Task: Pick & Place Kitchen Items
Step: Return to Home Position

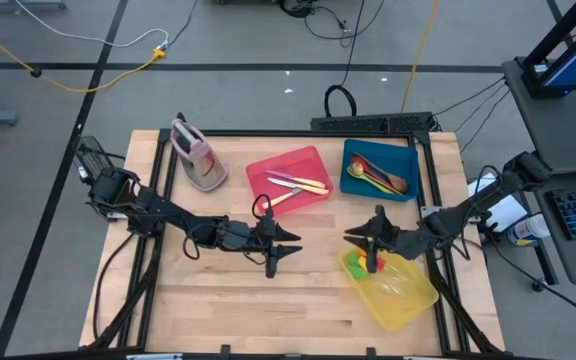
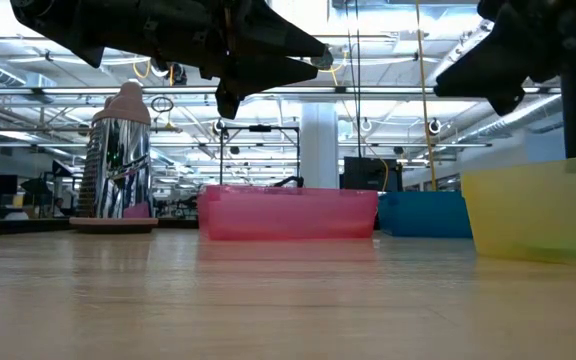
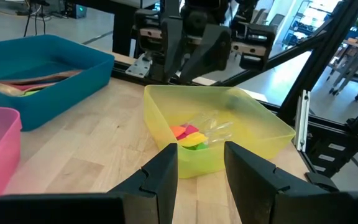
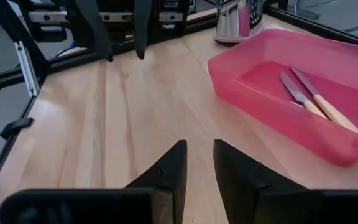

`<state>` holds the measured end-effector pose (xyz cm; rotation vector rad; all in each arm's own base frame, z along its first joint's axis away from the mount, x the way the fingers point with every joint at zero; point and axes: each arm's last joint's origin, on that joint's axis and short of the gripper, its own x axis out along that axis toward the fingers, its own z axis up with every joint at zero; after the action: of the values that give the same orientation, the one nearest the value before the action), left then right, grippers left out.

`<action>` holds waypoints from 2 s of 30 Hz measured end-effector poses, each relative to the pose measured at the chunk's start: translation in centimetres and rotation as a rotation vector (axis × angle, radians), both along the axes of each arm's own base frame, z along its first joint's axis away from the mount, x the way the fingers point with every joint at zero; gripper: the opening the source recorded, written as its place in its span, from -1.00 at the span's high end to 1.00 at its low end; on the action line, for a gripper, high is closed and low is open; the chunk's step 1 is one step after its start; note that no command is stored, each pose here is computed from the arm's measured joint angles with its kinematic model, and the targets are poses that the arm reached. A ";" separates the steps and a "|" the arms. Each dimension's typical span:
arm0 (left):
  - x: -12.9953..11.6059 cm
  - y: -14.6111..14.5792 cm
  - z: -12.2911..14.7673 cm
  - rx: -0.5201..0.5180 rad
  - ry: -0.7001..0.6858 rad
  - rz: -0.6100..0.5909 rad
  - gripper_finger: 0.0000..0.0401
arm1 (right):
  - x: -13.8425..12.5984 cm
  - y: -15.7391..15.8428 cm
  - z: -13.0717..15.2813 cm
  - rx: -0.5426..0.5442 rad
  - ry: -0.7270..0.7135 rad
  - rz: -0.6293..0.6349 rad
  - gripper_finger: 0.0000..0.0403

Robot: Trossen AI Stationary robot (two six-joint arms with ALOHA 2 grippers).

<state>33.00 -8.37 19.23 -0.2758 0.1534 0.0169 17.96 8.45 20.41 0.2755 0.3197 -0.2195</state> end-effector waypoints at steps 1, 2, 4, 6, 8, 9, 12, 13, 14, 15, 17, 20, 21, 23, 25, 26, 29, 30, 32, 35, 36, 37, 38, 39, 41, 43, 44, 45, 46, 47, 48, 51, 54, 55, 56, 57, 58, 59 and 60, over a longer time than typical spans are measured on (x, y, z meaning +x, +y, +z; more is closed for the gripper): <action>0.0 0.0 0.0 0.002 0.000 0.000 0.33 | 0.0 0.0 -0.1 -0.003 0.002 0.001 0.63; 0.0 0.0 0.0 0.002 0.000 0.000 0.33 | 0.0 0.0 -0.1 -0.007 0.004 0.002 0.63; 0.0 0.0 0.0 0.004 0.000 -0.001 0.33 | -0.1 -0.1 -0.5 -0.020 0.006 0.001 0.64; 0.0 0.0 0.0 0.019 0.000 -0.003 0.34 | -0.3 -0.2 -0.9 -0.021 -0.011 -0.017 0.69; 0.0 0.0 0.0 0.030 -0.001 -0.004 0.38 | -0.4 -0.3 -1.3 -0.006 -0.043 -0.018 0.77; 0.0 0.0 0.0 0.030 -0.001 -0.004 0.42 | -0.5 -0.4 -1.6 -0.002 -0.061 -0.016 0.82; 0.0 0.0 0.0 0.029 0.000 -0.004 0.63 | -0.9 -0.6 -2.1 -0.017 -0.128 0.004 0.96; 0.0 0.0 0.0 0.029 0.000 -0.004 0.73 | -1.0 -0.6 -2.3 -0.022 -0.151 0.009 0.98; 0.0 0.0 0.0 0.029 0.000 -0.004 0.83 | -1.2 -0.7 -2.4 -0.017 -0.177 0.011 0.97; 0.0 0.0 0.0 0.028 0.000 -0.004 0.91 | -1.3 -0.8 -2.6 -0.006 -0.201 0.010 0.96; 0.0 0.0 0.0 0.032 0.000 -0.005 0.96 | -1.7 -1.1 -2.9 0.016 -0.241 0.008 0.95; 0.0 0.0 0.0 0.062 -0.001 0.001 0.94 | -2.2 -1.3 -3.3 0.006 -0.288 0.017 0.96; -0.1 -0.1 0.2 0.070 -0.004 0.005 0.95 | -2.3 -1.4 -3.4 0.003 -0.299 0.020 0.97; -0.5 -0.2 0.9 0.089 -0.009 0.005 0.98 | -2.5 -1.4 -3.5 -0.006 -0.307 0.053 0.99; -0.8 -0.4 1.7 0.103 -0.017 -0.001 0.97 | -2.4 -1.2 -3.5 -0.011 -0.308 0.109 0.99; -1.2 -0.5 2.0 0.114 -0.005 -0.006 0.96 | -2.4 -1.1 -3.4 -0.007 -0.310 0.135 0.99; -2.4 -0.7 3.8 0.137 -0.008 -0.007 0.96 | -2.4 -1.0 -3.4 0.004 -0.310 0.166 1.00; -2.9 -0.8 4.5 0.148 -0.011 -0.013 0.97 | -2.4 -1.0 -3.4 0.005 -0.310 0.173 1.00; -4.2 -0.9 5.6 0.178 0.015 -0.038 0.99 | -2.4 -1.0 -3.4 0.006 -0.309 0.181 0.99; -6.0 -0.8 7.1 0.193 0.047 -0.068 0.95 | -2.4 -1.0 -3.5 0.005 -0.307 0.181 0.97; -6.7 -0.8 7.4 0.198 0.065 -0.075 0.92 | -2.4 -1.0 -3.5 0.005 -0.307 0.181 0.96; -7.3 -0.7 7.8 0.197 0.076 -0.080 0.90 | -2.4 -1.0 -3.5 0.004 -0.306 0.181 0.96; -7.7 -0.6 8.2 0.196 0.077 -0.083 0.88 | -2.4 -1.0 -3.5 0.002 -0.302 0.182 0.96; -8.1 -0.4 8.5 0.198 0.081 -0.084 0.86 | -2.4 -1.0 -3.5 -0.004 -0.298 0.183 0.96; -8.9 -0.1 8.8 0.211 0.104 -0.088 0.84 | -2.5 -1.0 -3.6 -0.028 -0.292 0.187 0.97; -9.5 0.1 9.2 0.211 0.112 -0.087 0.84 | -2.5 -1.0 -3.6 -0.076 -0.282 0.197 0.98; -9.8 0.2 9.2 0.210 0.125 -0.087 0.85 | -2.5 -1.0 -3.6 -0.101 -0.281 0.202 0.98; -10.0 0.3 9.2 0.213 0.140 -0.088 0.85 | -2.5 -1.0 -3.6 -0.113 -0.284 0.204 0.98; -10.2 0.4 9.1 0.219 0.157 -0.089 0.85 | -2.5 -1.0 -3.6 -0.116 -0.287 0.205 0.98; -10.4 0.5 9.0 0.224 0.178 -0.090 0.85 | -2.5 -1.0 -3.6 -0.116 -0.287 0.205 0.98; -10.7 0.5 9.0 0.221 0.193 -0.089 0.84 | -2.5 -1.0 -3.6 -0.118 -0.286 0.205 0.98; -11.4 0.9 9.4 0.196 0.204 -0.061 0.85 | -2.5 -1.0 -3.5 -0.140 -0.289 0.209 0.99; -12.3 1.4 9.7 0.198 0.215 -0.024 0.85 | -2.6 -1.1 -3.1 -0.178 -0.310 0.214 0.99; -12.6 1.5 9.9 0.198 0.213 -0.015 0.85 | -2.7 -1.2 -2.9 -0.191 -0.322 0.215 0.99; -13.0 1.7 10.1 0.198 0.209 -0.004 0.85 | -2.8 -1.2 -2.6 -0.206 -0.333 0.216 0.99; -13.3 1.9 10.4 0.199 0.205 0.004 0.85 | -2.9 -1.3 -2.4 -0.223 -0.342 0.218 0.99; -13.7 2.0 10.5 0.201 0.206 0.011 0.85 | -3.1 -1.4 -2.2 -0.233 -0.353 0.218 0.99; -14.1 2.2 10.6 0.206 0.212 0.018 0.85 | -3.2 -1.5 -1.9 -0.238 -0.365 0.217 0.99; -14.5 2.4 10.7 0.206 0.216 0.024 0.85 | -3.4 -1.6 -1.7 -0.241 -0.371 0.216 0.99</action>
<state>18.54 -6.01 29.96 -0.0690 0.3604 0.0855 14.56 6.89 18.67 0.0394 -0.0465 0.0094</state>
